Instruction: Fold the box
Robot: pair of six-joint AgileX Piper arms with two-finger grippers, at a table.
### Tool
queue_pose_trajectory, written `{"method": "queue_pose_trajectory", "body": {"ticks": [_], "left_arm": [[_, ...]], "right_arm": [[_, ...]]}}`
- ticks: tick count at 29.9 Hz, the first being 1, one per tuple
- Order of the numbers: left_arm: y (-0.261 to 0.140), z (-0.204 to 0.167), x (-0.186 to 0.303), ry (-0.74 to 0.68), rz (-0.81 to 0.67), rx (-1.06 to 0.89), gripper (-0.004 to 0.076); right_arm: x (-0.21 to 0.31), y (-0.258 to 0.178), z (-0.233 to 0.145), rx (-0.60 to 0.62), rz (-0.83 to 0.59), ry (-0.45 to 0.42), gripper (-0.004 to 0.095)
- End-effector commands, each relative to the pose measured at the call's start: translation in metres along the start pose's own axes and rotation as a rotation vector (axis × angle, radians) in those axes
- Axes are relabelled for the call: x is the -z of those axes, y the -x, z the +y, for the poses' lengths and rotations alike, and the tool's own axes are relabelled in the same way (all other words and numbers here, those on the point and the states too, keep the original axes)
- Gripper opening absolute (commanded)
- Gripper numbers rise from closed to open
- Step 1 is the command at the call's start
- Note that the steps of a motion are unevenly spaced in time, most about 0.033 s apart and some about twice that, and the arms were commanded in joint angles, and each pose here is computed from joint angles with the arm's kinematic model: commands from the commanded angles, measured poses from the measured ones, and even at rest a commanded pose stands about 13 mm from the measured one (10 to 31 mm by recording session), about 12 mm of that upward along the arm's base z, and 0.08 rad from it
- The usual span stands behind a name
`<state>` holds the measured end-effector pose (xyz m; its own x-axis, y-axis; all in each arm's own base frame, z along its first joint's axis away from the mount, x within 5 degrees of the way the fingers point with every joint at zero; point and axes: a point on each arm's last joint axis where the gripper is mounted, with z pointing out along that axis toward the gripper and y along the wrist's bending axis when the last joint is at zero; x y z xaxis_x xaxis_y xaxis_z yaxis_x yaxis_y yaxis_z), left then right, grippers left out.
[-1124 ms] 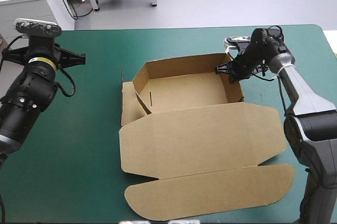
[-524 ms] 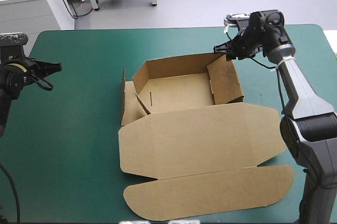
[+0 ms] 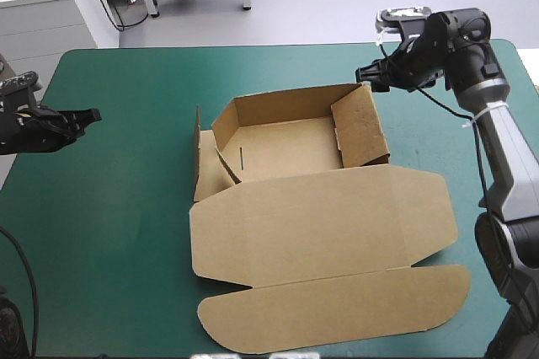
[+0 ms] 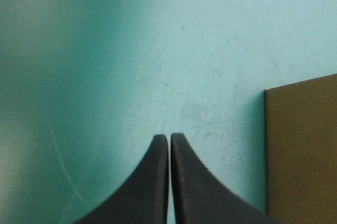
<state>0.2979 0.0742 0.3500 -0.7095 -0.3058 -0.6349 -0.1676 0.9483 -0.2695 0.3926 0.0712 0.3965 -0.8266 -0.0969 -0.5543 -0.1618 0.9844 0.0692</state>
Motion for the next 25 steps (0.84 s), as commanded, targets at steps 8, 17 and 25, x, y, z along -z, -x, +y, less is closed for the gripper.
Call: {"method": "queue_pose_trajectory", "body": {"ticks": [8,17,25], "left_arm": [[0.006,-0.004,0.013,-0.229,-0.002,0.052,-0.0007],[0.005,-0.008,0.014,-0.273,0.01,0.058,-0.0008],[0.005,-0.008,0.014,-0.274,0.008,0.067,-0.0008]], "right_arm": [[-0.053,-0.009,-0.007,0.059,0.131,-0.015,0.0563],[-0.099,-0.013,-0.004,0.032,0.198,0.045,0.0563],[-0.11,-0.017,-0.003,0.032,0.234,0.065,0.0196]]}}
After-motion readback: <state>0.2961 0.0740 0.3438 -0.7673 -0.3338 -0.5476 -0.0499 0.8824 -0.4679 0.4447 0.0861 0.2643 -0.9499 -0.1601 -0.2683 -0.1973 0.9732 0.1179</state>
